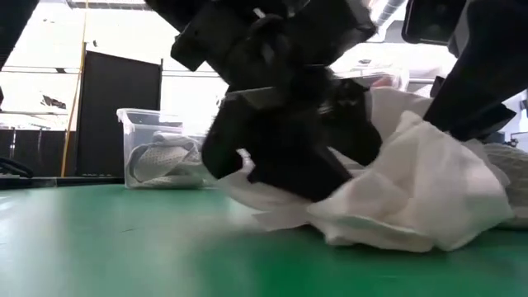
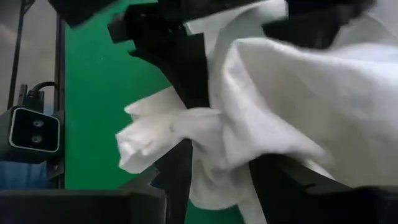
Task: Sort towels by color in basket
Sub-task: Put the bottom white towel into the left transparent bin
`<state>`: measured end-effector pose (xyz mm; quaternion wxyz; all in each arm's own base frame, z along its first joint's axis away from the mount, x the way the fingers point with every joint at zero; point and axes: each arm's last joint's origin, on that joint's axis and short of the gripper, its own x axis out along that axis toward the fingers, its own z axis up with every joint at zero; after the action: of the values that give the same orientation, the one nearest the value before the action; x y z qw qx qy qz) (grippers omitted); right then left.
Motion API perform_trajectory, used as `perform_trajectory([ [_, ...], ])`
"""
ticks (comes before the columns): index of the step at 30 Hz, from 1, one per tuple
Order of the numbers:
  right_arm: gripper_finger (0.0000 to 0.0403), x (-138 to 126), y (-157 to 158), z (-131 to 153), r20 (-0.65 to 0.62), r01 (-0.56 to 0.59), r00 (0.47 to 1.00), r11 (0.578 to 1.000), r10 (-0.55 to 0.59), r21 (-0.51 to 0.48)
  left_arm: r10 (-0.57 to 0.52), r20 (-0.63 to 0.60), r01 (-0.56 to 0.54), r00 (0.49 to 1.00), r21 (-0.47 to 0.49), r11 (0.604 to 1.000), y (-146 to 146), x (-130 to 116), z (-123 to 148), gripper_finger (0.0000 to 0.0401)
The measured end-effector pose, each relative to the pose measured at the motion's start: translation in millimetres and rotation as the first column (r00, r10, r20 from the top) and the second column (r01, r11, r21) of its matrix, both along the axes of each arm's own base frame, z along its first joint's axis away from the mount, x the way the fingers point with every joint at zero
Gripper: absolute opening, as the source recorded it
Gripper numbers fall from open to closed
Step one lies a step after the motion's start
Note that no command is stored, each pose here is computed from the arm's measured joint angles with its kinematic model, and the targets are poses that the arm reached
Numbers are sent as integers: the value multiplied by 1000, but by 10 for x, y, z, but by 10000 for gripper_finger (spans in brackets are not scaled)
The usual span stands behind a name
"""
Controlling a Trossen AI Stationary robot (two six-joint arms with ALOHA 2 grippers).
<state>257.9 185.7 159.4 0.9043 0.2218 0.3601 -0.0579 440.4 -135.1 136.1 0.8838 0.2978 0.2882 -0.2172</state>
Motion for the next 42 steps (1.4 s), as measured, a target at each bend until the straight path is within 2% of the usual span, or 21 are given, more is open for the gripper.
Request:
perform_trajectory([
  [2, 185, -6, 8, 0, 0, -3, 1000, 1000, 3, 0, 12, -33, -11, 999, 18, 1000, -14, 59, -11, 315],
  [5, 185, -25, 31, 0, -2, -12, 1000, 1000, 12, -1, -1, -68, 3, 998, 33, 999, -32, 101, -7, 256],
  [7, 185, -31, 34, -4, -5, -14, 1000, 1000, 14, -4, -13, -87, 17, 996, 39, 999, -37, 101, -3, 196],
  [11, 185, -66, 78, -5, -7, -31, 999, 1000, 31, -5, -23, -129, 32, 991, 67, 997, -11, 79, 16, 52],
  [13, 185, -95, 113, -6, -9, -41, 999, 999, 41, -1, -18, -151, 31, 988, 81, 996, 14, 71, 24, 20],
  [16, 185, -145, 174, -6, -9, -59, 998, 998, 59, 7, -11, -189, 30, 982, 99, 995, 32, 31, 42, 17],
  [21, 185, -254, 270, -20, -34, -70, 997, 997, 71, 28, 11, -255, 25, 967, 138, 990, 62, -117, 248, 9],
  [27, 185, -361, 315, -56, -85, -63, 994, 998, 65, 23, 4, -190, 20, 982, 122, 992, 30, -391, 931, 8],
  [32, 185, -378, 238, -98, -138, -20, 990, 1000, 17, -23, 16, -116, -7, 993, 75, 997, 88, -687, 1499, 8],
  [35, 185, -371, 190, -115, -161, -3, 987, 999, -5, -47, 77, -91, -69, 993, 81, 994, 173, -887, 1767, 8],
  [37, 185, -370, 171, -121, -171, 1, 985, 998, -11, -57, 141, -83, -130, 987, 123, 984, 239, -1015, 1888, 8],
  [42, 185, -376, 168, -125, -176, 0, 984, 998, -11, -63, 306, -15, -294, 952, 242, 925, 433, -1335, 2179, 8],
])
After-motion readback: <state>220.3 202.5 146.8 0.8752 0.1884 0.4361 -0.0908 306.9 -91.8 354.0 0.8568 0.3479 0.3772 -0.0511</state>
